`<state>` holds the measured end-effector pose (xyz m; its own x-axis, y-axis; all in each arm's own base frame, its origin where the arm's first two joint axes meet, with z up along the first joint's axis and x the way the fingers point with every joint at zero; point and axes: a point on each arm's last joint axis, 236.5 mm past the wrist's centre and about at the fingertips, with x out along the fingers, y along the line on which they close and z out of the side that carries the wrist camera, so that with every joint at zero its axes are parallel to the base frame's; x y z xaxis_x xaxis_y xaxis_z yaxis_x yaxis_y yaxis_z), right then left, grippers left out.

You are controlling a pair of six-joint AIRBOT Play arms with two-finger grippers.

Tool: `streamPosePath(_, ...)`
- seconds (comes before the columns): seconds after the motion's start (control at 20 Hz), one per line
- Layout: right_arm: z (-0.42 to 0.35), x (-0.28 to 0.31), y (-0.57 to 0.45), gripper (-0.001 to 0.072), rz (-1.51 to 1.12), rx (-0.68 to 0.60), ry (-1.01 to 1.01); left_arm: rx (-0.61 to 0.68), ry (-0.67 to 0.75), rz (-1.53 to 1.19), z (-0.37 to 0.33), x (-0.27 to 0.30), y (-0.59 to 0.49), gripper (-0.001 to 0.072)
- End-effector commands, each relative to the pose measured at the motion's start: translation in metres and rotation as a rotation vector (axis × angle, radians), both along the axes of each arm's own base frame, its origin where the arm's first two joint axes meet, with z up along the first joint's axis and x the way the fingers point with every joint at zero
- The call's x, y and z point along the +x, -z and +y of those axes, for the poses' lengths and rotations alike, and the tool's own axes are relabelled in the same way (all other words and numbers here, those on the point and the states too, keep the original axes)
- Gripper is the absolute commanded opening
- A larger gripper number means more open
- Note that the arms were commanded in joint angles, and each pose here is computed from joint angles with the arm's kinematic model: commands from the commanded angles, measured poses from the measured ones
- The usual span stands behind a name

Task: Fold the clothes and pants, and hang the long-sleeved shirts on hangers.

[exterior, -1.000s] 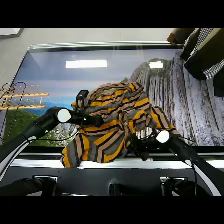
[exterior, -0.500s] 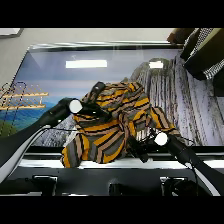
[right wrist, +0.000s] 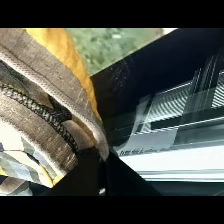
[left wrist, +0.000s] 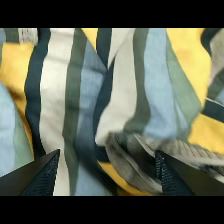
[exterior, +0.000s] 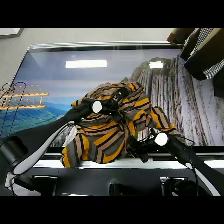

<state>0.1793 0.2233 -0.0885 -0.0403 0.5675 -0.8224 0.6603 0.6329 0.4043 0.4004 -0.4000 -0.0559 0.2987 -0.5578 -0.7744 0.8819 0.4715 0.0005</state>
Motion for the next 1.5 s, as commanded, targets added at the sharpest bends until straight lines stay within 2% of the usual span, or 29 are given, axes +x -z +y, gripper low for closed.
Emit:
streamPosePath(0.0, -0.001, 0.001, 0.001, 0.0023, -0.007, -0.004, -0.001, -0.007, 0.001, -0.061, -0.008, 0.013, 0.006, 0.0707)
streamPosePath(0.05, -0.001, 0.002, 0.001, 0.0023, -0.009, -0.004, 0.001, -0.012, -0.007, -0.070, -0.009, 0.017, 0.007, 0.0682)
streamPosePath(0.1, -0.001, 0.002, 0.001, 0.0023, -0.010, -0.005, 0.001, -0.013, -0.011, -0.075, -0.009, 0.019, 0.009, 0.0569)
streamPosePath(0.15, -0.001, 0.002, 0.001, 0.0023, -0.010, -0.004, 0.001, -0.014, -0.014, -0.079, -0.010, 0.020, 0.011, 0.0524)
streamPosePath(0.4, -0.001, 0.002, 0.001, 0.0023, -0.012, -0.004, -0.003, -0.019, -0.015, -0.085, -0.014, 0.025, 0.013, 0.0522)
streamPosePath(0.45, -0.001, 0.002, 0.001, 0.0023, -0.015, -0.004, -0.009, -0.020, -0.016, -0.086, -0.014, 0.025, 0.013, 0.0495)
streamPosePath(0.55, -0.001, 0.001, 0.001, 0.0023, -0.017, -0.004, -0.012, -0.020, -0.015, -0.083, -0.015, 0.024, 0.013, 0.0327)
streamPosePath(0.65, -0.001, 0.001, 0.001, 0.0023, -0.017, -0.004, -0.013, -0.038, -0.020, -0.064, -0.018, 0.022, 0.009, 0.0079)
streamPosePath(0.7, -0.001, 0.001, 0.000, 0.0023, -0.017, -0.003, -0.016, -0.037, -0.013, -0.060, -0.019, 0.022, 0.006, 0.0017)
streamPosePath(0.8, -0.004, 0.003, -0.003, 0.0022, -0.051, -0.014, -0.034, -0.042, 0.001, -0.048, -0.022, 0.022, -0.005, 0.0019)
streamPosePath(0.9, -0.015, 0.017, -0.015, 0.0023, -0.094, -0.032, -0.030, -0.085, -0.056, -0.018, -0.022, 0.034, -0.028, 0.0018)
streamPosePath(1.05, -0.070, 0.083, -0.059, 0.0022, -0.264, -0.132, -0.005, -0.186, -0.191, 0.017, -0.008, 0.070, -0.082, 0.0018)
streamPosePath(1.25, -0.144, 0.204, -0.206, 0.0022, -0.720, -0.254, 0.076, -0.334, -0.314, -0.042, 0.026, 0.120, -0.186, 0.0018)
streamPosePath(1.45, -0.116, 0.258, -0.357, 0.0022, -1.102, -0.265, -0.067, -0.507, -0.436, -0.191, 0.086, 0.140, -0.306, 0.0018)
